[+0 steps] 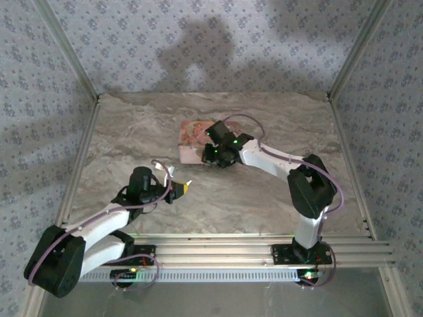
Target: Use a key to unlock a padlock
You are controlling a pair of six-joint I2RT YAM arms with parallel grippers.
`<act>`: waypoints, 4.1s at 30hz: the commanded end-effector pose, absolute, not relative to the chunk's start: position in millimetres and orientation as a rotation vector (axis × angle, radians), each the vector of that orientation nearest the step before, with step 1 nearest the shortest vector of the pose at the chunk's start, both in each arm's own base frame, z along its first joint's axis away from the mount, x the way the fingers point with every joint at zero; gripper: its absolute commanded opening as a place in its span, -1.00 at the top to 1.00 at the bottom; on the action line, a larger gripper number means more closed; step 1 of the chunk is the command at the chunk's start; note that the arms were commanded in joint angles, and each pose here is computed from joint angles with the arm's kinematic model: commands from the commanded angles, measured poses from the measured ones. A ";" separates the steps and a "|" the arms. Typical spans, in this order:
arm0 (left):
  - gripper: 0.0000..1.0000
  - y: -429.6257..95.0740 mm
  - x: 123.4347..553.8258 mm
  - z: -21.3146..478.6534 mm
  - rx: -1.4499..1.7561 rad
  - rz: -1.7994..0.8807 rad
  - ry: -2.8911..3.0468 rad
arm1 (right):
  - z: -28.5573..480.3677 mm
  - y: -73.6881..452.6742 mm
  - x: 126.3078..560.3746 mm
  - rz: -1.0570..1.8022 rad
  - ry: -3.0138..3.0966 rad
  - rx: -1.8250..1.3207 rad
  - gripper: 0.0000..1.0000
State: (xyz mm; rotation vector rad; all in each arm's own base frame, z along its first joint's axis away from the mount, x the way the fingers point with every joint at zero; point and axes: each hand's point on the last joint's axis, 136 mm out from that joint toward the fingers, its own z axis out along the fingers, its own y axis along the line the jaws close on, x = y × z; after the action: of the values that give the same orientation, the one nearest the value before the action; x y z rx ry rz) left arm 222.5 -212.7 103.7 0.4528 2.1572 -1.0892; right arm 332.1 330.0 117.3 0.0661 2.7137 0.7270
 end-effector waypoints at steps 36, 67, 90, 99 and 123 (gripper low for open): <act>1.00 -266.9 276.5 166.2 0.635 -1.187 1.880 | 210.4 325.8 311.8 1.324 2.605 0.024 1.00; 1.00 -276.0 287.5 164.0 0.625 -1.192 1.858 | 199.7 331.0 306.0 1.321 2.632 0.024 1.00; 1.00 -285.0 291.0 179.7 0.571 -1.273 1.781 | 182.4 342.8 298.3 1.310 2.677 0.017 1.00; 1.00 -294.8 287.9 189.8 0.567 -1.325 1.735 | 166.8 353.6 289.7 1.317 2.716 -0.010 1.00; 1.00 -296.4 262.9 213.1 0.683 -1.383 1.619 | 148.1 355.0 277.3 1.419 2.798 -0.074 1.00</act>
State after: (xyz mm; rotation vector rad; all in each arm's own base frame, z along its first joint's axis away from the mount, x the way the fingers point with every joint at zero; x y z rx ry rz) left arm 281.6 -275.4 127.4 0.4217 2.0000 -1.3461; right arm 306.2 329.5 147.6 0.0998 2.7479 1.2446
